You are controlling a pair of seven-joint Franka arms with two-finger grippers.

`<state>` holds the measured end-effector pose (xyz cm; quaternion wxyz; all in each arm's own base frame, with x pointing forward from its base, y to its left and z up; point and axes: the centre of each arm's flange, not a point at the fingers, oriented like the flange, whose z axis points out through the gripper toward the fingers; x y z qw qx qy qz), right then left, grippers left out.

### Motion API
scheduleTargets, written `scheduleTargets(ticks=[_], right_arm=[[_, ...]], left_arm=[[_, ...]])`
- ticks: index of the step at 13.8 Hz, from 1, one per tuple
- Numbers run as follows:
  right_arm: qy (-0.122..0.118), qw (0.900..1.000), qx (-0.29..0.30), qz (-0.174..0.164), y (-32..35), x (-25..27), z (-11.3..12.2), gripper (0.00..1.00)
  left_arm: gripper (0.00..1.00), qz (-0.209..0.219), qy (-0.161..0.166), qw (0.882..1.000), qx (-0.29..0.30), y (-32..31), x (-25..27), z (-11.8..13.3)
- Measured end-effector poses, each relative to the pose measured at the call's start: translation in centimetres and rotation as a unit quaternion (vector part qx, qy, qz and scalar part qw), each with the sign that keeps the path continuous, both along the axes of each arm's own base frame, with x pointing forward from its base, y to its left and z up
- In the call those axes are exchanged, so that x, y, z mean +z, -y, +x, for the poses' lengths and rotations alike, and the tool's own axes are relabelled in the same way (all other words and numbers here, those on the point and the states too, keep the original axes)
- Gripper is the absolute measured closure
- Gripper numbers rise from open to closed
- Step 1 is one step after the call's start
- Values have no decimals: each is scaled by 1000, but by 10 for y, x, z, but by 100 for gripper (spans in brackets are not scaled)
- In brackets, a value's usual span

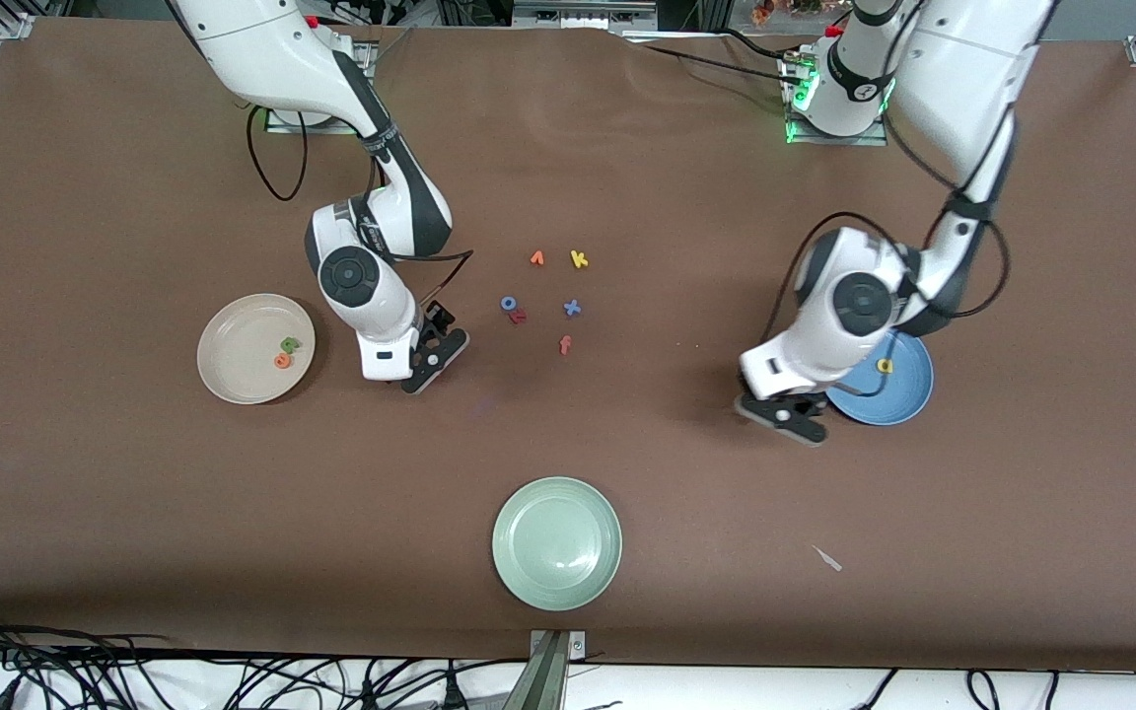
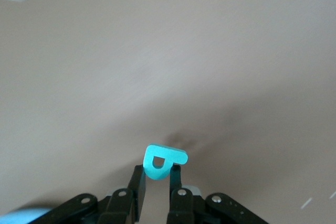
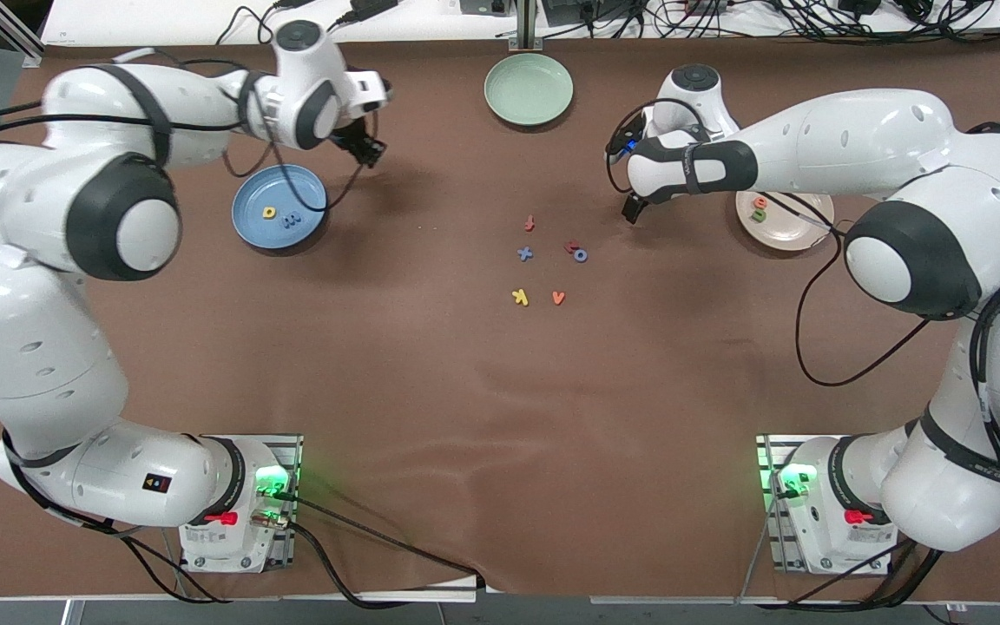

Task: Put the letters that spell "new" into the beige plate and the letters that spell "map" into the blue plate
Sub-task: 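Grasp the cyan b with the left gripper while the right gripper reaches the pink w, then place the cyan b on the blue plate while the right gripper grasps the w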

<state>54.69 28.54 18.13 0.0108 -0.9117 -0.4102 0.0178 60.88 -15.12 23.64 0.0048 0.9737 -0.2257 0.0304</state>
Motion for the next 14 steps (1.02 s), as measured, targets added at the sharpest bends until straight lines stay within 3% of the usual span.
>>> scheduleTargets(ticks=[2, 4, 5, 6, 7, 8, 12, 14], right_arm=[[-1, 1000, 11, 0, -2, -5, -2, 8], [0, 1000, 23, 1, -2, -5, -2, 22], [2, 1000, 26, 1, -2, -5, -1, 22], [3, 1000, 27, 2, -2, -5, -1, 29], [3, 1000, 28, 2, -2, -5, -1, 42], [6, 1000, 28, 2, -2, -4, 0, 52], [11, 999, 35, 3, -2, -4, 2, 58], [15, 999, 37, 4, 0, -3, 4, 74]], left_arm=[[77, 8, -13, 1000, -1, -57, 7, -15], [77, 13, -37, 999, -5, -95, 9, -32], [77, 14, -46, 999, -6, -110, 8, -39], [77, 14, -52, 998, -8, -127, 6, -44], [77, 14, -57, 998, -10, -142, 3, -49], [77, 13, -61, 998, -11, -152, 0, -51], [77, 12, -57, 998, -16, -150, 0, -51], [74, 12, -46, 999, -19, -147, 2, -45]])
